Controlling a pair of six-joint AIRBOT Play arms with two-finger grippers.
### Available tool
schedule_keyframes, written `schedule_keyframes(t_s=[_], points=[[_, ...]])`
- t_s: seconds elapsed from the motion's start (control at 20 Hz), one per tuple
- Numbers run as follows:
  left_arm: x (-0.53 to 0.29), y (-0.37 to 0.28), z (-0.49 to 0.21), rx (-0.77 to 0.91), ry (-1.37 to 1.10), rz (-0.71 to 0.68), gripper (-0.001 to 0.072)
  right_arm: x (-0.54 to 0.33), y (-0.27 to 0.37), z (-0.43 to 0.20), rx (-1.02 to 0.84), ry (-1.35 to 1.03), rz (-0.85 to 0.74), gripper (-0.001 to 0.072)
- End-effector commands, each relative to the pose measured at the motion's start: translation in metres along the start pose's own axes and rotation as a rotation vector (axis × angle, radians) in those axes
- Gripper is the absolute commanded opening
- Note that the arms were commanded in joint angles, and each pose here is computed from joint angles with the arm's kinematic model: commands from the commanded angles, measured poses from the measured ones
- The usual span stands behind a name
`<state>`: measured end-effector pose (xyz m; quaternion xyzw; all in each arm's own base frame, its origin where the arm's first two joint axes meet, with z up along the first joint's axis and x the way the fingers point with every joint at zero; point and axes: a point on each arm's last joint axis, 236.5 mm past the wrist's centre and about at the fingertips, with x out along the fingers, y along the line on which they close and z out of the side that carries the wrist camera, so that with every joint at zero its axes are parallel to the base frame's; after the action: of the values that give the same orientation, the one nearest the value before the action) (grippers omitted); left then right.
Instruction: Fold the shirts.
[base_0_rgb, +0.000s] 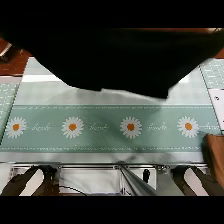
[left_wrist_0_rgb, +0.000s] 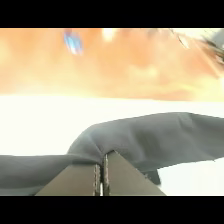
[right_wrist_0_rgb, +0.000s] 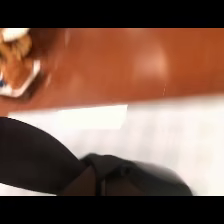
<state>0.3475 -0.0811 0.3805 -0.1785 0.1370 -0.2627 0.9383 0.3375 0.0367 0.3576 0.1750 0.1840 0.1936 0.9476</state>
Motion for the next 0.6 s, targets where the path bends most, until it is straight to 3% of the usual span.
schedule_keyframes(t_s=[0.0, 0.2, 0.35, 0.55], points=[[-0.077, -0.055, 0.073, 0.283, -0.198, 0.173, 0.0014, -0.081, 0.087, 0.046, -0.218, -0.207, -0.031, 0.0022], [-0.154, -0.091, 0.08, 0.482, -0.313, 0.36, 0.0014, -0.136, 0.123, 0.036, -0.305, -0.304, -0.132, 0.0021], [-0.199, -0.098, 0.067, 0.536, -0.334, 0.492, 0.0014, -0.159, 0.124, 0.014, -0.315, -0.288, -0.225, 0.0022], [-0.2, -0.091, 0.049, 0.524, -0.295, 0.485, 0.0014, -0.173, 0.089, -0.006, -0.28, -0.213, -0.396, 0.0022]])
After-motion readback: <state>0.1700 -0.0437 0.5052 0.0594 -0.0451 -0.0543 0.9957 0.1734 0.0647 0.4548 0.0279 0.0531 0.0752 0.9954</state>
